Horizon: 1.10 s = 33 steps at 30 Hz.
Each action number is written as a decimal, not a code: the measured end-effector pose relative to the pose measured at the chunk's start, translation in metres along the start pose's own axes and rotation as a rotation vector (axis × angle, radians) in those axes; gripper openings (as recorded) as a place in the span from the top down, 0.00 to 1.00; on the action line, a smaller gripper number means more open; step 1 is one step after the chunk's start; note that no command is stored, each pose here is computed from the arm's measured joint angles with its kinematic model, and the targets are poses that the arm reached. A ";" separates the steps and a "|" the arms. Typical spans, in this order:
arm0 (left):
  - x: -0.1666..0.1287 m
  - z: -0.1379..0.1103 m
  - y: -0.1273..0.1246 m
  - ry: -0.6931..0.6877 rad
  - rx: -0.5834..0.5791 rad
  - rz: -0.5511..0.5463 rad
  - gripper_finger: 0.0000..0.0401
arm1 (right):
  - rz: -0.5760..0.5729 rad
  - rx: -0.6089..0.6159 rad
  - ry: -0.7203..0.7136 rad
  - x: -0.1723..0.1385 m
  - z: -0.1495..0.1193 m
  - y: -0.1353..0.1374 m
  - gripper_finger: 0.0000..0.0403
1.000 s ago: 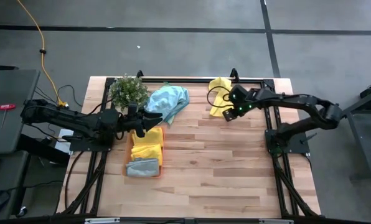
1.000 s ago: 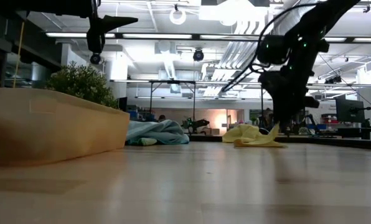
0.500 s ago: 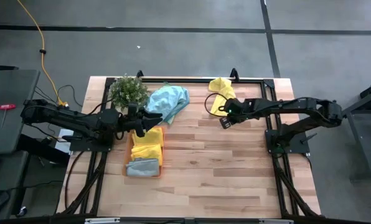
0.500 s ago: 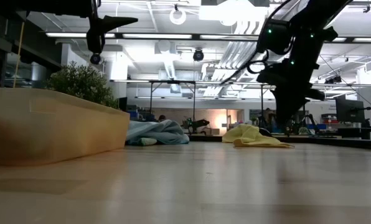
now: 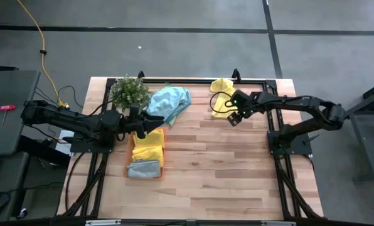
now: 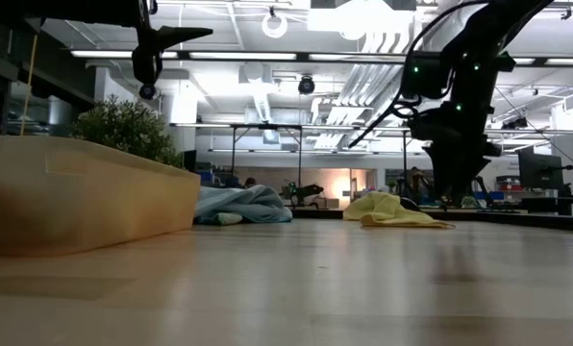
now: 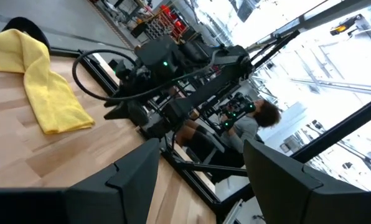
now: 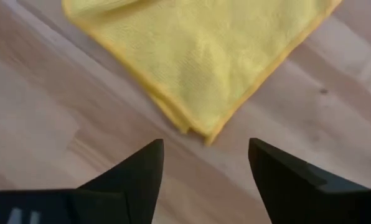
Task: Fold microfiber towels
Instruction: Fold the yellow microfiber towel
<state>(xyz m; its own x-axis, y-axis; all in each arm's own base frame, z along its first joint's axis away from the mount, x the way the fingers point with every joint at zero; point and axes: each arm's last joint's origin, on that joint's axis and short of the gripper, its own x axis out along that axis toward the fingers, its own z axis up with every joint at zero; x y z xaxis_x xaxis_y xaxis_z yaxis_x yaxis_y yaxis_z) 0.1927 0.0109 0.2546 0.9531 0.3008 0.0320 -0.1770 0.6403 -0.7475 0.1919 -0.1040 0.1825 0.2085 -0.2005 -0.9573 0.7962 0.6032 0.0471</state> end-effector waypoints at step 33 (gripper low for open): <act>0.000 0.000 0.001 -0.020 -0.001 0.022 0.44 | -0.029 -0.182 0.138 0.059 0.016 -0.013 0.98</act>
<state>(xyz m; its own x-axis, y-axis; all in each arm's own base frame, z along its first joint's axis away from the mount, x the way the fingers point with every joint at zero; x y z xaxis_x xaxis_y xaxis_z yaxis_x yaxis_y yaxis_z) 0.1924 0.0118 0.2542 0.9440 0.3287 0.0284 -0.1977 0.6324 -0.7490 0.2028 -0.1358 0.1303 0.0973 -0.1194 -0.9881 0.6822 0.7309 -0.0211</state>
